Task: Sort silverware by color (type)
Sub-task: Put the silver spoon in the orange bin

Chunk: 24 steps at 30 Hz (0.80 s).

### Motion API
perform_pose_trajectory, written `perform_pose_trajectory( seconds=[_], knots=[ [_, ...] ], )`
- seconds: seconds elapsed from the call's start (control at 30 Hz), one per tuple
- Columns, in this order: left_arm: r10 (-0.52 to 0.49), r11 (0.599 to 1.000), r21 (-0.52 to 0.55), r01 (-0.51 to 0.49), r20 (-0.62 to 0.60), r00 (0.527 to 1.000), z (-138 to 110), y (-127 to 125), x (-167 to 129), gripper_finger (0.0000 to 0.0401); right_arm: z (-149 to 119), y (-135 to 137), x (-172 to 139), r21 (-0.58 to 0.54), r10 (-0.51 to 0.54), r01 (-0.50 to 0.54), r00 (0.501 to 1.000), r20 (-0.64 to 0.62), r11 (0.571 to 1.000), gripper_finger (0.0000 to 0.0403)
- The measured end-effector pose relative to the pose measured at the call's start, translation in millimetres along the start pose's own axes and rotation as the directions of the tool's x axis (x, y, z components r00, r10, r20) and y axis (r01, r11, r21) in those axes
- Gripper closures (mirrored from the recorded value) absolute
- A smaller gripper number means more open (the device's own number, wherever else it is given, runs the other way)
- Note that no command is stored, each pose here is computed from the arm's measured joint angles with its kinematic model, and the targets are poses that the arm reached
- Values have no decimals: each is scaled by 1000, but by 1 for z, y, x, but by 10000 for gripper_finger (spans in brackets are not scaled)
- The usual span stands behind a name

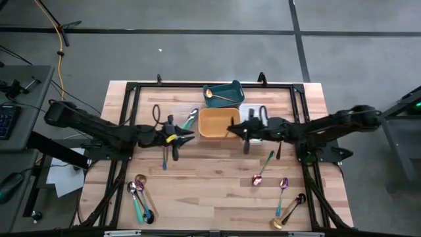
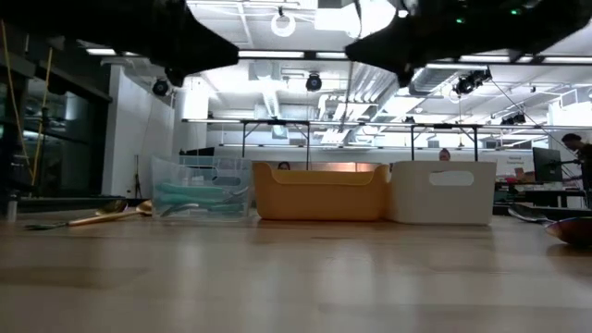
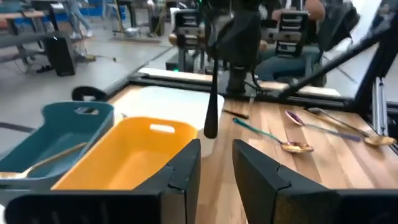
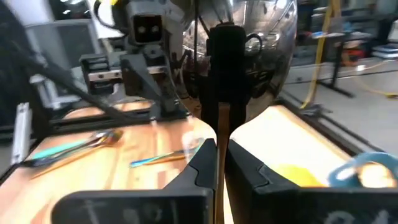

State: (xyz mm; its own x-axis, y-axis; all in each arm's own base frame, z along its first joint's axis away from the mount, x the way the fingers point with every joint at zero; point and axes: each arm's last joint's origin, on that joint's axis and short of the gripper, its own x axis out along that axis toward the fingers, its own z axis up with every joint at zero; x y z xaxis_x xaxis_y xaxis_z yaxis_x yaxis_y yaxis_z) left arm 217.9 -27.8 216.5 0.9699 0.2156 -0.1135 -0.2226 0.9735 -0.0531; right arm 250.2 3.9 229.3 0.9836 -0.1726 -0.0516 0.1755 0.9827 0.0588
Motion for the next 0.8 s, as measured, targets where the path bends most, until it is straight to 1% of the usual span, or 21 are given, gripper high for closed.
perform_pose_trajectory(
  seconds=[0.13,0.23,0.3,0.63,0.8],
  knots=[
    [46,999,-30,-44,67,997,-7,8,-14,314,-3,-6,-20,12,-43,42,999,29,999,397],
    [60,997,-52,-54,107,992,-13,12,-20,314,-2,-7,-25,26,-43,42,998,40,999,397],
    [54,997,-64,-46,131,990,-13,12,-22,314,-2,-7,-25,27,-41,40,998,42,999,397],
    [55,997,-56,-48,121,991,-14,13,-22,314,-4,-7,-24,25,-40,39,999,26,999,397],
    [55,999,-5,-54,121,991,-14,13,-22,314,7,-13,-19,-14,-60,61,997,41,998,397]
  ],
)
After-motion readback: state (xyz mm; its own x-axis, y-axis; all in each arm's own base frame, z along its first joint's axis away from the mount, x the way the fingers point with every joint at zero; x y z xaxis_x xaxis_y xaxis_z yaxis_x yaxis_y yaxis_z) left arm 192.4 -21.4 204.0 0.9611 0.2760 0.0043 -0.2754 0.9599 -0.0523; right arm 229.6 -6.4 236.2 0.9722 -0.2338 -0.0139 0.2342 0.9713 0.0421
